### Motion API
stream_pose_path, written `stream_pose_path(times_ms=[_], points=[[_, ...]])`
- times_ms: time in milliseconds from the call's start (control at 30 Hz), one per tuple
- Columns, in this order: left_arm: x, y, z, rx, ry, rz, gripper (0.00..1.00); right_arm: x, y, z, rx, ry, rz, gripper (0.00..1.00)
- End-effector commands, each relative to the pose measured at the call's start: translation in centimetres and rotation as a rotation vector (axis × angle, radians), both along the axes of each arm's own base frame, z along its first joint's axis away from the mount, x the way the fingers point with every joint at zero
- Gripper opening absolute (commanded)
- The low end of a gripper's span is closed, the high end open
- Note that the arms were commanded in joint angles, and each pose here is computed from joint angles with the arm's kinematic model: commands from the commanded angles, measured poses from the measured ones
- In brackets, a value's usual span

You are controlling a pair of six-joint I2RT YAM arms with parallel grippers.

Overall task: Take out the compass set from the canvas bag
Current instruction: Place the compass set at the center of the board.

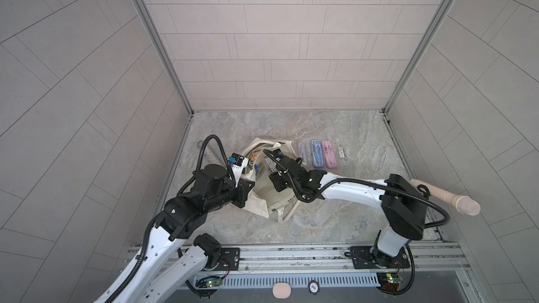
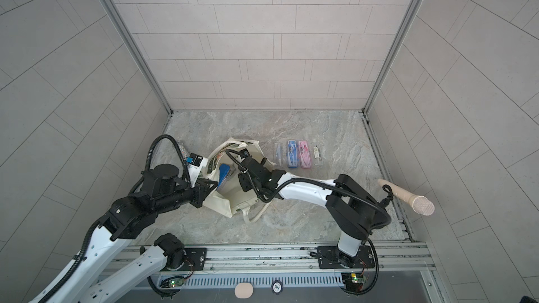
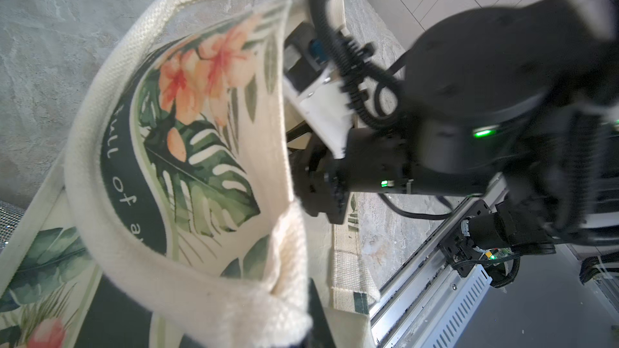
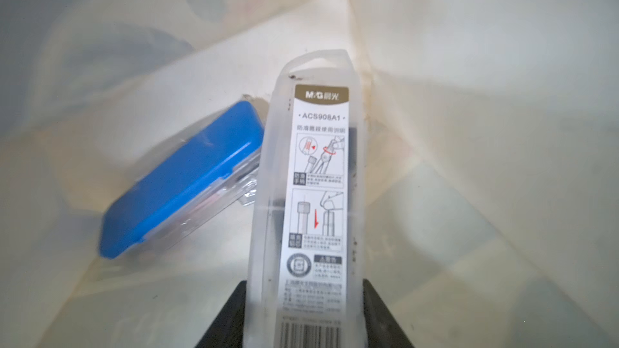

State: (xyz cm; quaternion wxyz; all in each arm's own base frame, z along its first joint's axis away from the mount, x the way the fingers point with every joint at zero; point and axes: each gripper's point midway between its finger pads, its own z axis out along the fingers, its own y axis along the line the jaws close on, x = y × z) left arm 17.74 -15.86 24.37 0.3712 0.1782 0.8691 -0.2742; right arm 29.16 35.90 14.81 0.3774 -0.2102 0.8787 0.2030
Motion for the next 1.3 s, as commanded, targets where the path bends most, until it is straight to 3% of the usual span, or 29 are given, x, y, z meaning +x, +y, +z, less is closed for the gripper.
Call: stream_pose_path(times_ms=[0, 233, 433, 567, 800, 933, 1067, 1267], points=[[-0.1, -0.1, -0.3, 0.009, -0.001, -0.013, 0.00, -2.2, -2.2, 3.9, 0.063, -0.005, 0.016, 0.37], [-0.1, 0.0, -0.3, 0.009, -0.004, -0.008, 0.00, -5.9, -10.4, 8.0, 0.044, -0.064, -0.062, 0.38], [-0.1, -0.1, -0.4, 0.011, 0.004, -0.010, 0.00, -6.9, -18.4, 10.5, 0.005, -0.207, -0.229, 0.37], [-0.1, -0.1, -0.3, 0.009, 0.002, -0.012, 0.00, -6.9, -22.9, 10.6, 0.000, -0.231, -0.359, 0.39], [-0.1, -0.1, -0.4, 0.009, 0.003, -0.010, 0.00, -7.0, -27.5, 6.6, -0.080, -0.063, -0.514, 0.41], [-0.1, -0.1, -0.3, 0.008, 0.002, -0.011, 0.00, -8.1, -27.6, 2.0, -0.154, 0.121, -0.477, 0.41], [0.0, -0.3, -0.5, 0.009, 0.011, -0.020, 0.00, -8.5, -27.0, -0.3, -0.168, 0.229, -0.441, 0.41], [-0.1, -0.4, -0.5, 0.003, 0.012, -0.026, 0.00, -8.7, -26.0, -4.3, -0.098, 0.409, -0.409, 0.42]])
